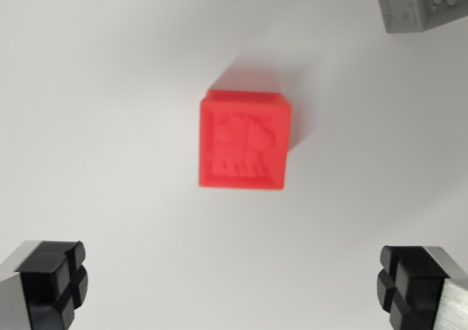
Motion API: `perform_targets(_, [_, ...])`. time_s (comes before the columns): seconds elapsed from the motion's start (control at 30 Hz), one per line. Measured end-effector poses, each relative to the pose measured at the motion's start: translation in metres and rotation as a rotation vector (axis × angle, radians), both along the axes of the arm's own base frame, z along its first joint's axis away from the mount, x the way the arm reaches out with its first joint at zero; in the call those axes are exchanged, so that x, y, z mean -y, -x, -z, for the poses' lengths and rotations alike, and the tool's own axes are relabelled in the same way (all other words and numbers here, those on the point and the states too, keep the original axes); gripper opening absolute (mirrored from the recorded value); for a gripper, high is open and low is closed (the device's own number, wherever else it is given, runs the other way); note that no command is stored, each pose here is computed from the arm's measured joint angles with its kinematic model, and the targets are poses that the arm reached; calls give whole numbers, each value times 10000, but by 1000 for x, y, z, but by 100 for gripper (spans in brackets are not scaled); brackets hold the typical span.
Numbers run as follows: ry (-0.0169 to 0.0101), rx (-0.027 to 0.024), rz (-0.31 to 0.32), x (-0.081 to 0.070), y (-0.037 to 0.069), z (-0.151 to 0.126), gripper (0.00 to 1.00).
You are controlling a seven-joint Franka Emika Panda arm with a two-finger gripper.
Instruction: Destack cube
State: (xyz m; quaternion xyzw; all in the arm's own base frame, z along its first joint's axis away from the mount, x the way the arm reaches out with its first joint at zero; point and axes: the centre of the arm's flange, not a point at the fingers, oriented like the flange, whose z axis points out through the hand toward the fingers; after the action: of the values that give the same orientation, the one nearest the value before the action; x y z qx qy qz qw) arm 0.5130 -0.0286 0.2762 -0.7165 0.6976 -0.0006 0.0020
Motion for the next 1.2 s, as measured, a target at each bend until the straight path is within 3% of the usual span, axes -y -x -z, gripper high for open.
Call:
perform_targets(0.57, [-17,14,-1,0,0,-71,100])
perform_targets(1.2, [-25,5,7,0,-1,-123,100])
